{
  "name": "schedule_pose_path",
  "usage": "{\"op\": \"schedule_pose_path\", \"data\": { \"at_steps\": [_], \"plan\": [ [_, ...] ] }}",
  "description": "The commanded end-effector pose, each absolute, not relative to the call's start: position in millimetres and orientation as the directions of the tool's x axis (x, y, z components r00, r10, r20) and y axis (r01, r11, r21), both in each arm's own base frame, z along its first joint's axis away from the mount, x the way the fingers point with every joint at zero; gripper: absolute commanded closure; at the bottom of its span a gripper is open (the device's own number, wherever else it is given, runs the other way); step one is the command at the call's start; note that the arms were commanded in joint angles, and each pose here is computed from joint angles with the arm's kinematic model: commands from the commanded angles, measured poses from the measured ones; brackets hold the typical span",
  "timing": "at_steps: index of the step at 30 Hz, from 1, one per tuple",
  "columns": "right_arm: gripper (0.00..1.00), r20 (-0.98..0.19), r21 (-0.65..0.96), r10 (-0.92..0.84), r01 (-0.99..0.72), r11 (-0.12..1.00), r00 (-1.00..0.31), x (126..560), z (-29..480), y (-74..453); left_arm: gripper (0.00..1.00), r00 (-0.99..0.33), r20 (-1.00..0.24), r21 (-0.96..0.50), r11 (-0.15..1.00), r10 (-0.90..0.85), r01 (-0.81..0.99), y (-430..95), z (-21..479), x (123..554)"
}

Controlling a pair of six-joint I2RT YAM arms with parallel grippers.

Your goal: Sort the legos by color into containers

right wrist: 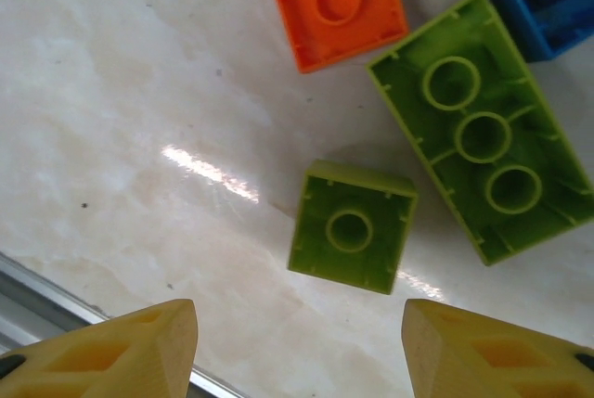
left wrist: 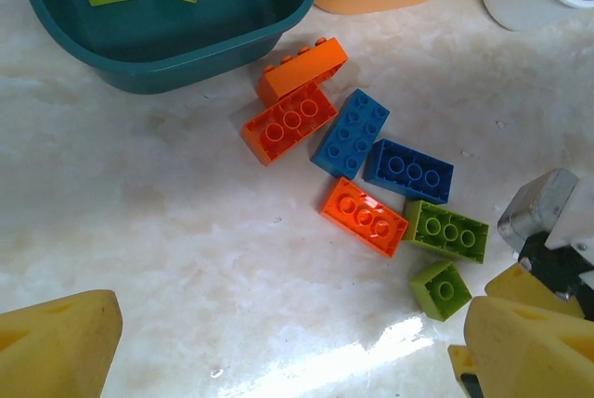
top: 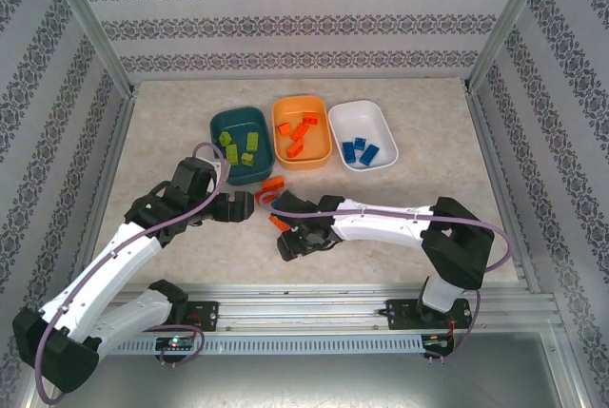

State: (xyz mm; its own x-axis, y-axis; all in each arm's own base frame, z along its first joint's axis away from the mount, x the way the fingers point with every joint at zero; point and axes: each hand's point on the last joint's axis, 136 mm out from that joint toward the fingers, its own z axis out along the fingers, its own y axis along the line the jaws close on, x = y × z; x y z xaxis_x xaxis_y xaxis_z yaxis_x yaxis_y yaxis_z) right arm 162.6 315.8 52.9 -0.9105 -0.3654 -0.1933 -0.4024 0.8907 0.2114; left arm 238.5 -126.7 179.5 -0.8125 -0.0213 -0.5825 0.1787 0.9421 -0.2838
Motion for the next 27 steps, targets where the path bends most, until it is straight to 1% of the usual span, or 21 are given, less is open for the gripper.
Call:
{"op": "schedule_pose_path", "data": {
  "at_steps": [1,19,27],
  "plan": [
    [0.41,-0.191,0.159,-0.336,-0.367,0.916,-0.922,167.9,50.6,309.3,0.05,-0.827,-0.563,-0.248,0.957,-0.018,0.149,-115.0,173.4,229.8],
    [0.47,-0.149,0.124,-0.345,-0.364,0.923,-0.926,182.9,24.6,323.1,0.03,-0.809,-0.587,-0.195,0.970,0.004,0.147,-99.1,181.9,221.0],
    [0.60,-0.161,0.091,-0.351,-0.368,0.925,-0.922,188.9,27.4,322.4,0.03,-0.806,-0.592,-0.192,0.971,0.003,0.145,-95.7,183.0,217.7]
  ]
}}
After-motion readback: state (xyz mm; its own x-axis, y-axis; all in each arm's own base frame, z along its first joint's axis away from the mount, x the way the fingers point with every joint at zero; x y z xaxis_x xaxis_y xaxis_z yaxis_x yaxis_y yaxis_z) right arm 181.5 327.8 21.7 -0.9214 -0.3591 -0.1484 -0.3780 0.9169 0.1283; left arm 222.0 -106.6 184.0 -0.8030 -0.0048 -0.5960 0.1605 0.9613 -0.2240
